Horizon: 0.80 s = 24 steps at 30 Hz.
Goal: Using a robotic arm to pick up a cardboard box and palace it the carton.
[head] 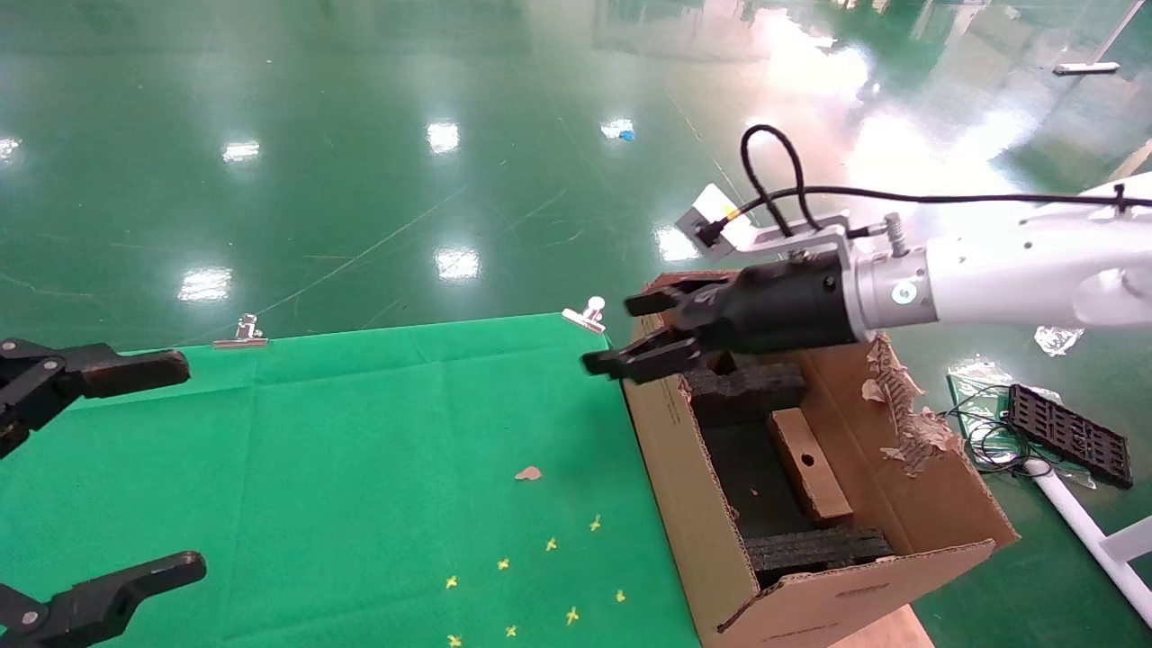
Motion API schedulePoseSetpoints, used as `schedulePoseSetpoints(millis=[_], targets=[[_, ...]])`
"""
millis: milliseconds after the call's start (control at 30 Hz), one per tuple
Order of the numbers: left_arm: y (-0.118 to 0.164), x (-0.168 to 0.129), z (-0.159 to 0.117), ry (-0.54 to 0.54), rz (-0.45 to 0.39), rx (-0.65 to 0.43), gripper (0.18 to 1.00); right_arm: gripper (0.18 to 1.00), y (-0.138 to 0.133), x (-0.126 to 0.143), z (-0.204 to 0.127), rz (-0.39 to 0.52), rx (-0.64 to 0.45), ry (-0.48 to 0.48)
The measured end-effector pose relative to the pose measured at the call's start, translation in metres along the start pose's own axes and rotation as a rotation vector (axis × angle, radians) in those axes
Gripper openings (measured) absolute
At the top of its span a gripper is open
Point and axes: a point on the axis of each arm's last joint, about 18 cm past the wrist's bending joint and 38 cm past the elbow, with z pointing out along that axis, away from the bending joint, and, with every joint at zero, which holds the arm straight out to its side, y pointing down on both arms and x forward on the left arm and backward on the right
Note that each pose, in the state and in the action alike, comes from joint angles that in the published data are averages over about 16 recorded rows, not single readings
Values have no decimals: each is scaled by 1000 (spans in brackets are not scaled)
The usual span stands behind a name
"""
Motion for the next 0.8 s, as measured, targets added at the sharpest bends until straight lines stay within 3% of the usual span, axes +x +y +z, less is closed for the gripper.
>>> schedulePoseSetpoints(millis=[367,800], targets=[[0,0,0,0,0,0,1001,1000,-8,-51,7,-91,174,-182],[0,0,0,0,0,0,1001,1000,-14,-110,-15,-239,381,-334]])
